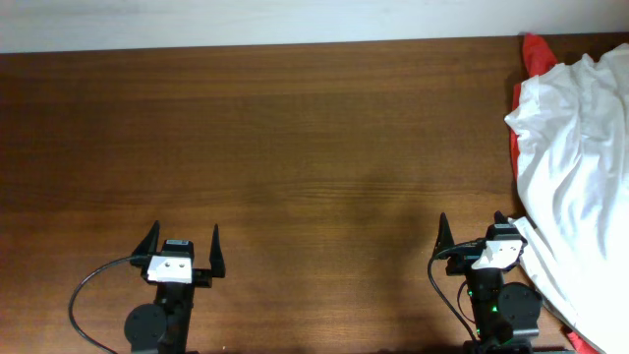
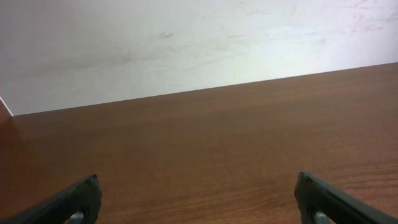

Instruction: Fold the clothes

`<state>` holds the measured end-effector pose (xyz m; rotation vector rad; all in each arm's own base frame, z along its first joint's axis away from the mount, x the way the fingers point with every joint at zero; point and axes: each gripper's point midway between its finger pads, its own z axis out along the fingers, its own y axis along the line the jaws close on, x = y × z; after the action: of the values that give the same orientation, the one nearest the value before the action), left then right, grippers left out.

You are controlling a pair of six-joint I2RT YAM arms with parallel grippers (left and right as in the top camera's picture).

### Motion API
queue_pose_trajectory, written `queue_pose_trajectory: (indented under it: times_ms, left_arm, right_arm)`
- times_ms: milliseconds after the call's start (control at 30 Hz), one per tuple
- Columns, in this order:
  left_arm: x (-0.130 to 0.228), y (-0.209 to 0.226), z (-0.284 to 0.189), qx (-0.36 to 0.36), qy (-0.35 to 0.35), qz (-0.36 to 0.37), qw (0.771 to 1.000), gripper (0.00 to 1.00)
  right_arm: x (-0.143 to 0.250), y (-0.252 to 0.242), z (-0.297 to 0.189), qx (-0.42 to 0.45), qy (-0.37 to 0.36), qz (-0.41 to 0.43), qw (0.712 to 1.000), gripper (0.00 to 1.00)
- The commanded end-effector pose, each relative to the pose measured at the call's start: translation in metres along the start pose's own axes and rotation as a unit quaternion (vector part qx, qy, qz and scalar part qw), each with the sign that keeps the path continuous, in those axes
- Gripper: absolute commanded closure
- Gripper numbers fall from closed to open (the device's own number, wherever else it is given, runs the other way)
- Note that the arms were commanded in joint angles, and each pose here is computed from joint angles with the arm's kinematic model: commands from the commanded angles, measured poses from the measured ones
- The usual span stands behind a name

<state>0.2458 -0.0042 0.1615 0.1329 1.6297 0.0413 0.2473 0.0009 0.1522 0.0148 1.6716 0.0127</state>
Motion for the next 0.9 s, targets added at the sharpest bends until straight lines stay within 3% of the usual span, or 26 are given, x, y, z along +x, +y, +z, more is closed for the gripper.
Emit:
queue_pose_trajectory:
  times_ms: [0, 133, 400, 567, 667, 867]
  left_arm:
    - [0.002, 0.002, 0.0, -0.006, 0.002, 0.006, 1.0, 0.01]
    - [0.002, 0.002, 0.0, -0.006, 0.001, -0.019, 1.0, 0.01]
    - [-0.028, 0.005, -0.007, -0.004, 0.03, -0.066, 0.997, 0.01]
    - [-0.05, 0.005, 0.002, 0.009, 0.101, -0.075, 0.992, 0.01]
    - [-0.055, -0.002, 0.017, 0.042, 0.168, -0.089, 0.981, 0.01]
    - [-0.044, -0.025, 0.037, 0.115, 0.321, -0.135, 0.93, 0.01]
  right_arm:
    - [0.003, -0.001, 0.0, 0.002, 0.006, -0.001, 1.0, 0.01]
    - [0.004, -0.001, 0.0, 0.002, 0.007, 0.044, 0.999, 0.01]
    - [-0.016, -0.001, 0.003, 0.004, 0.035, 0.044, 0.998, 0.01]
    - [-0.026, -0.001, 0.02, 0.009, 0.113, 0.043, 0.993, 0.01]
    - [-0.028, 0.0, 0.035, 0.014, 0.2, 0.041, 0.979, 0.01]
    - [-0.026, -0.001, 0.043, 0.025, 0.366, 0.038, 0.93, 0.01]
